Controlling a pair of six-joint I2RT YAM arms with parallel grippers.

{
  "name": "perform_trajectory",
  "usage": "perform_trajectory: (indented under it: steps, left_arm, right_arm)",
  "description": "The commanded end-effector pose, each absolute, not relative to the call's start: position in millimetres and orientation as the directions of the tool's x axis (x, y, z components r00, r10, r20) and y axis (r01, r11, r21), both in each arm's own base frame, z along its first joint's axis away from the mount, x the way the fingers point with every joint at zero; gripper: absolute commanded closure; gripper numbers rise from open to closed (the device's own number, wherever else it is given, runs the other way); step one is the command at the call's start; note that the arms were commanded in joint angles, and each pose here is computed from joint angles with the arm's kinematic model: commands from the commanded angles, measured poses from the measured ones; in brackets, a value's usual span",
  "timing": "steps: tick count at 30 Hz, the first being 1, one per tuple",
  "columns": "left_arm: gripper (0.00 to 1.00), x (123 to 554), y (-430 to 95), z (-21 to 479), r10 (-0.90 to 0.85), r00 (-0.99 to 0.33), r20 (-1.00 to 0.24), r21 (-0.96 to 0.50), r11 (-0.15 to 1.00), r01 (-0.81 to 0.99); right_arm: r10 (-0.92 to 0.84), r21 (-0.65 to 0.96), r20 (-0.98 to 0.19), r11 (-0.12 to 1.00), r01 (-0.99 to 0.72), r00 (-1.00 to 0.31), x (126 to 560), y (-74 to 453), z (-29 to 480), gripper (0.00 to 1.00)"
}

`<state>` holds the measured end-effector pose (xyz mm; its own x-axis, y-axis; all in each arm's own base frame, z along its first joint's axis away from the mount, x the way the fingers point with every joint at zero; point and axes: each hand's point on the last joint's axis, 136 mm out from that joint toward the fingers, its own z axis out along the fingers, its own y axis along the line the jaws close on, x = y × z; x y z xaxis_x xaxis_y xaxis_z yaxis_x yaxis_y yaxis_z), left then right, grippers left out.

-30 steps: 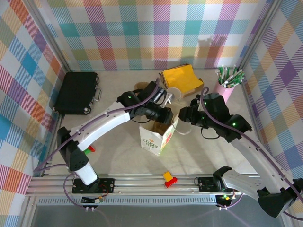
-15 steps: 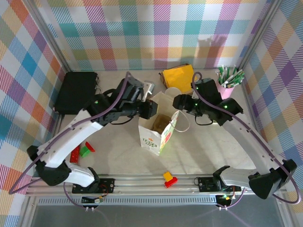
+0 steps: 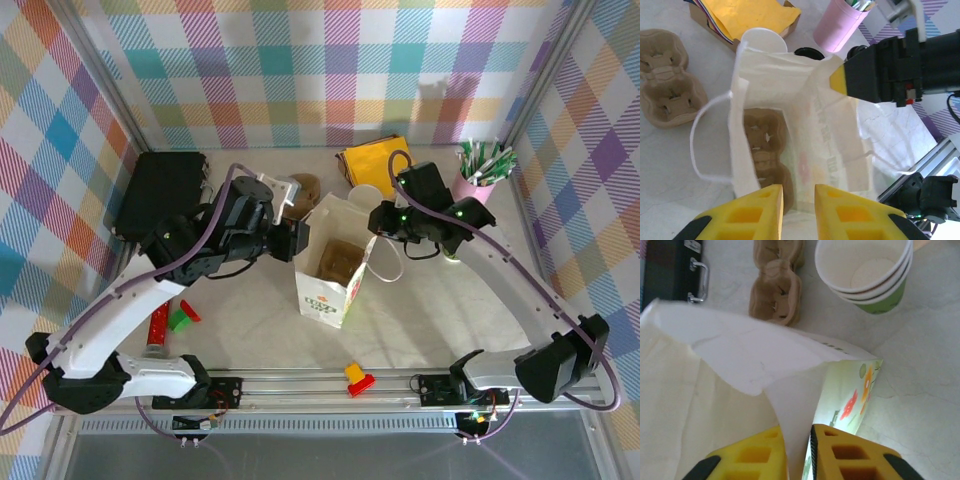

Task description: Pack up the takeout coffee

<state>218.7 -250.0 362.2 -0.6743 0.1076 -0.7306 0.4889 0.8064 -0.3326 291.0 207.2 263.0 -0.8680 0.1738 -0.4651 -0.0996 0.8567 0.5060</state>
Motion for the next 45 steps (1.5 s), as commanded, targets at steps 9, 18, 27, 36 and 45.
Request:
perform_trajectory:
  steps: [9,18,27,36,45]
  left_arm:
    - [0.75,207,-210,386,0.027,-0.578,-0.815,-0.308,0.825,0.473]
    - [0.74,208,-212,376,0.038,-0.585,-0.81,-0.304,0.827,0.473]
    - [0.74,208,-217,372,0.046,-0.597,-0.801,-0.314,0.817,0.483]
    - [0.74,209,-221,370,0.052,-0.601,-0.797,-0.316,0.813,0.489]
    - [0.74,210,-229,364,0.055,-0.624,-0.779,-0.335,0.805,0.489]
  right_arm:
    - [0.068,0.496,-0.749,0.716,-0.49,-0.659,248,218,345,0.93]
    - [0.047,0.447,-0.833,0.644,-0.621,-0.551,221,213,357,0.95]
    - [0.062,0.438,-0.863,0.588,-0.68,-0.502,205,213,363,0.94]
    - [0.069,0.397,-0.898,0.554,-0.731,-0.435,193,210,372,0.94]
    - [0.091,0.477,-0.836,0.609,-0.634,-0.541,206,208,361,0.93]
